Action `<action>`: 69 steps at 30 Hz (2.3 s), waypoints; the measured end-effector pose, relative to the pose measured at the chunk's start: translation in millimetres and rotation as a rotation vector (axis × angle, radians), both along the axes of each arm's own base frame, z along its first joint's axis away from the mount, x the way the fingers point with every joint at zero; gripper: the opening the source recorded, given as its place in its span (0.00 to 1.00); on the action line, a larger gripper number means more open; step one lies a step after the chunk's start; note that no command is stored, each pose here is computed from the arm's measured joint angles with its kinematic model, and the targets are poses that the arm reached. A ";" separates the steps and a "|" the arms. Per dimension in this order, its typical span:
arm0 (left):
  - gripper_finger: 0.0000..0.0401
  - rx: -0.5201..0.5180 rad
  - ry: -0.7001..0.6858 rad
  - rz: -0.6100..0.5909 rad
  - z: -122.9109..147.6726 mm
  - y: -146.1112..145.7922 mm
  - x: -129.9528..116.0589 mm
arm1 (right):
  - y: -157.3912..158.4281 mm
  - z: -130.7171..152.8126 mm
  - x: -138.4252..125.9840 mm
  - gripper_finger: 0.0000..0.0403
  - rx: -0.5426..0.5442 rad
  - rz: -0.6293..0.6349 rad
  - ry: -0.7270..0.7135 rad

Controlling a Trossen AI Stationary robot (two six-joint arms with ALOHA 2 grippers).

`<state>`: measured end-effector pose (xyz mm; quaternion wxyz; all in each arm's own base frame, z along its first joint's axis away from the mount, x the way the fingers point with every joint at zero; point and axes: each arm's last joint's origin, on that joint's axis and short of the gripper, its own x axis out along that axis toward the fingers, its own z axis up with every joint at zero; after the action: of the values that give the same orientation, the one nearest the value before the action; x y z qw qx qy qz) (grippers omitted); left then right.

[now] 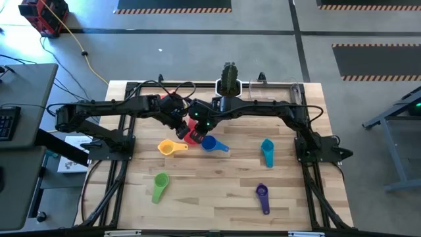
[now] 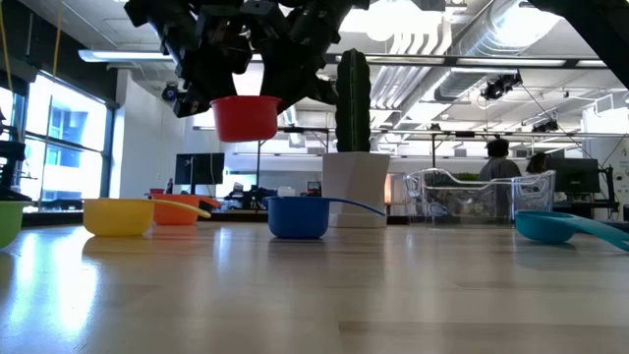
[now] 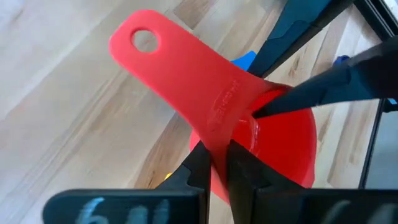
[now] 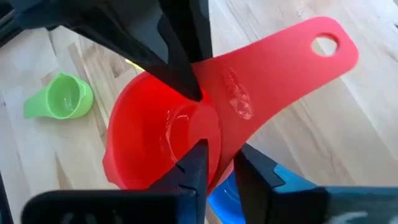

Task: Nest measuring cups in basket
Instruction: Stack the red measuring cup on top of the orange measuring cup

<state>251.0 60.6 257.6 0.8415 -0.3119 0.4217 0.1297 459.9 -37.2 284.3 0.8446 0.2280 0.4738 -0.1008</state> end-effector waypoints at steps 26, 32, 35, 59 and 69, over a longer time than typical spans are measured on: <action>0.03 0.009 0.002 0.002 -0.1 -1.0 0.4 | -4.8 1.0 -1.2 0.48 -0.012 0.012 0.000; 0.02 0.011 0.005 -0.002 -0.3 -1.1 0.1 | -9.9 0.8 -2.9 0.51 0.050 0.028 0.007; 0.02 0.013 0.019 -0.009 -1.1 -1.3 -1.0 | -11.9 0.5 -3.5 0.51 0.056 0.023 0.012; 0.01 0.121 0.228 -0.058 -9.5 39.7 -36.0 | -15.8 24.9 -23.6 0.51 0.120 0.072 0.017; 0.02 0.221 0.271 -0.078 -10.4 79.5 -62.0 | -15.4 29.0 -25.8 0.51 0.093 0.112 0.002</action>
<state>188.9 140.1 247.2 0.8105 -0.1806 0.5262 0.1832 434.1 -52.6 313.3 0.8370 0.2399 0.4908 -0.0314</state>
